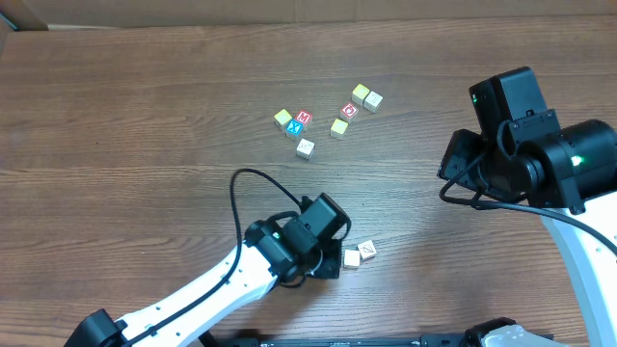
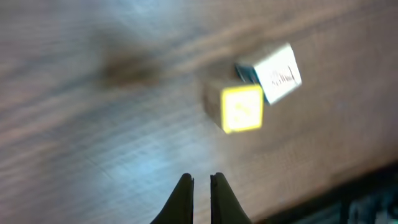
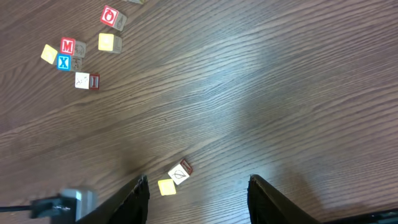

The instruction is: Flip 3 blocks

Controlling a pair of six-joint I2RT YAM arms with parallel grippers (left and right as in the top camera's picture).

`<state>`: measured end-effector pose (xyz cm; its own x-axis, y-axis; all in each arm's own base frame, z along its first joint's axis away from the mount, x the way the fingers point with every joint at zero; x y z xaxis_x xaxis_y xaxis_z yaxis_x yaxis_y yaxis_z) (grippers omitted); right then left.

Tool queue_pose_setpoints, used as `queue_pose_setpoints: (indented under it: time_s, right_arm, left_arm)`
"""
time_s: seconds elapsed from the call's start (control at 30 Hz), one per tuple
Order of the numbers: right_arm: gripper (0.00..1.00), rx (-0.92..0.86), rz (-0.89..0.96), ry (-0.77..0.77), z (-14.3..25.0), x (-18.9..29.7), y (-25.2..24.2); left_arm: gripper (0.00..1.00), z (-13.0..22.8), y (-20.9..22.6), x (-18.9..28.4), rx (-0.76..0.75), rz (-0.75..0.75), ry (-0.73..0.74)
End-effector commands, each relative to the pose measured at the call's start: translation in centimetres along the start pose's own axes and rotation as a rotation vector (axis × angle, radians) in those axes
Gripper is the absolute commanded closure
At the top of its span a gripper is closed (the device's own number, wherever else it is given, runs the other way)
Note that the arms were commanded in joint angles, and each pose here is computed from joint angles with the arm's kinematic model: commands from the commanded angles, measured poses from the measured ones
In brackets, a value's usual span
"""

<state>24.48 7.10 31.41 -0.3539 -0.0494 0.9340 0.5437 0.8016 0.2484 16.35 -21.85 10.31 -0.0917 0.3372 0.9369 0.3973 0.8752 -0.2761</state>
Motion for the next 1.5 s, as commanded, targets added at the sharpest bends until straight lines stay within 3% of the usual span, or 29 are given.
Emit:
queue_pose_setpoints:
  time_s: [0.0,0.23,1.17,1.47]
  right_arm:
    - [0.51,0.000,-0.011,-0.011,-0.2,0.5,0.0]
    - [0.60,0.001,0.005,0.000,0.1,0.5,-0.3]
    - [0.60,0.025,0.018,0.011,0.3,0.5,-0.6]
    - [0.60,0.025,0.022,0.014,0.4,0.5,-0.7]
  left_arm:
    - [0.96,1.9,-1.9,-1.2,-0.039,0.080,0.105]
    - [0.96,2.8,-3.0,-2.8,-0.011,0.112,0.178]
    - [0.96,2.1,-3.0,-7.0,0.086,0.107,0.213]
    - [0.96,1.1,-2.2,-7.2,0.148,0.064,0.161]
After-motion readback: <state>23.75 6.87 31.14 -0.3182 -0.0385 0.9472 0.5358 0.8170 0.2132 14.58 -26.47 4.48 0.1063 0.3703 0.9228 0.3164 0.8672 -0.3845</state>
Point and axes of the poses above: each gripper's point midway between its finger pads, its own x axis back along the fingers, its own y axis along the line the jaws close on, z = x × y, the point moved 4 cm from there along x, back along the fingers, and after that the axes turned 15 degrees about -x, right-handed, at the moved point
